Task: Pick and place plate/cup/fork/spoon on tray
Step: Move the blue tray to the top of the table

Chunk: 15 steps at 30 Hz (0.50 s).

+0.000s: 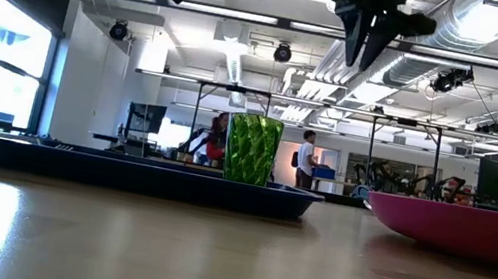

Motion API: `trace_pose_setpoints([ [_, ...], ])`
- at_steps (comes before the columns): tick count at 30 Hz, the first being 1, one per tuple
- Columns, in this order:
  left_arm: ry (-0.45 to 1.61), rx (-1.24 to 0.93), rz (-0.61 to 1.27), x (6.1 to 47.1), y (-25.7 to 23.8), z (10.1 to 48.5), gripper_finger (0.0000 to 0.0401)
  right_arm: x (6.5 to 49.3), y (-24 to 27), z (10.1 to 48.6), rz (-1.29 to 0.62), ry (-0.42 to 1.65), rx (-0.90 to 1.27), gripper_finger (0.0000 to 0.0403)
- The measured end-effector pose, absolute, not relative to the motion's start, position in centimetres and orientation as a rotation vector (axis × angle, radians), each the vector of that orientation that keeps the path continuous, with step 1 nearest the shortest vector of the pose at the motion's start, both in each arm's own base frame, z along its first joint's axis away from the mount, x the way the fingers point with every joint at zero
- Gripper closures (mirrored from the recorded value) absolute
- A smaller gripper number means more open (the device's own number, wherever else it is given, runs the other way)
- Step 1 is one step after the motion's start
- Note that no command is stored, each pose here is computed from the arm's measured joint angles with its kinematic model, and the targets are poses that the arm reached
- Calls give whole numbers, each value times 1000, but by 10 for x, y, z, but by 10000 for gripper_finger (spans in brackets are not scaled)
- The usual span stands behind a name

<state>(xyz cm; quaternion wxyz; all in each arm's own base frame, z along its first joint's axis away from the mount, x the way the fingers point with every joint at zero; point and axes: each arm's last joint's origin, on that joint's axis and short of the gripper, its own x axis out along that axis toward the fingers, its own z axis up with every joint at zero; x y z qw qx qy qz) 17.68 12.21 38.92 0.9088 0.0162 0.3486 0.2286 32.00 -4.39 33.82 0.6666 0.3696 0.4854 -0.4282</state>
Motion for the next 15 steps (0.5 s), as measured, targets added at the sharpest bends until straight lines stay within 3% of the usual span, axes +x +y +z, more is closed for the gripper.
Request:
trace_pose_setpoints([
  [15,760,19,462,176,121,386,320,294,-41,259,-857,789,1097,311],
])
